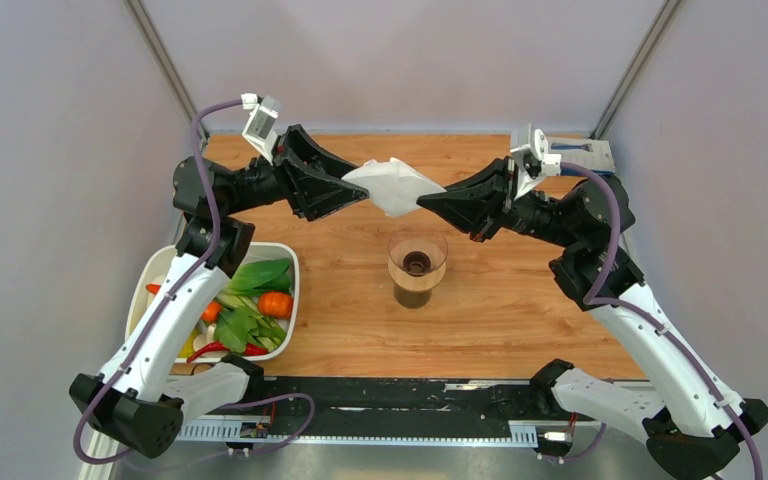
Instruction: Place the coffee filter in the dripper
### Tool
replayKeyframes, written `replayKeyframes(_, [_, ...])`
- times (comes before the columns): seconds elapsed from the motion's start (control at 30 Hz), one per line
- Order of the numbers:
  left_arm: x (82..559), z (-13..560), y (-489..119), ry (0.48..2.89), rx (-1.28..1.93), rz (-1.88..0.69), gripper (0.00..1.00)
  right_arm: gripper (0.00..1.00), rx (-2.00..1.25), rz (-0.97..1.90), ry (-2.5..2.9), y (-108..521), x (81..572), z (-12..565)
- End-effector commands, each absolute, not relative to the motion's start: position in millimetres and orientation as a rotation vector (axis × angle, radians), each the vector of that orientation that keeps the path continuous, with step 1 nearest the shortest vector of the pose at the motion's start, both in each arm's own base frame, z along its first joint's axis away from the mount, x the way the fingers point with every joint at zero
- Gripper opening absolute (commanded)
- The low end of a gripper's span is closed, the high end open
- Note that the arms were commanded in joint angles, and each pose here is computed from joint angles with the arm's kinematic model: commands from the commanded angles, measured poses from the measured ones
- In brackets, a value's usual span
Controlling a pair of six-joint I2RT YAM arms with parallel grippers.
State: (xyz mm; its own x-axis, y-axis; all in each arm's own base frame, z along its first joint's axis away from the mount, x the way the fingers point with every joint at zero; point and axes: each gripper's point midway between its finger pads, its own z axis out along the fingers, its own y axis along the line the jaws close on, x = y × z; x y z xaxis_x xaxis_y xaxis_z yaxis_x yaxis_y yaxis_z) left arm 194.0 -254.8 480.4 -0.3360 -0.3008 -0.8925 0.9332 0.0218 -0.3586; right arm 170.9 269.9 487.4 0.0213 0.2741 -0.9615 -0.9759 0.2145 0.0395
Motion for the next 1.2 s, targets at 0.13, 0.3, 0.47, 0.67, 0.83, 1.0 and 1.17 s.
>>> replayKeyframes(0.13, [169, 506, -246, 1.124, 0.863, -1.452, 0.59, 0.00, -0.899, 1.188, 1.108, 271, 164, 480])
replayKeyframes(0.3, [171, 499, -247, 1.154, 0.875, -1.443, 0.02, 0.00, -0.909, 1.177, 1.112, 273, 167, 477])
replayKeyframes(0.47, [168, 497, -246, 1.173, 0.929, -1.395, 0.46, 0.00, -0.924, 1.127, 1.146, 271, 172, 467])
replayKeyframes(0.67, [173, 476, -237, 1.350, 1.008, -1.232, 0.67, 0.00, -1.031, 1.006, 1.178, 263, 170, 435])
replayKeyframes(0.83, [186, 458, -233, 1.450, 0.990, -1.147, 0.67, 0.00, -1.113, 0.937, 1.172, 259, 169, 419])
replayKeyframes(1.0, [190, 457, -236, 1.450, 1.012, -1.154, 0.63, 0.00, -1.132, 0.949, 1.179, 261, 168, 418])
replayKeyframes(1.17, [189, 457, -240, 1.443, 1.035, -1.153, 0.55, 0.00, -1.143, 0.962, 1.183, 262, 166, 416])
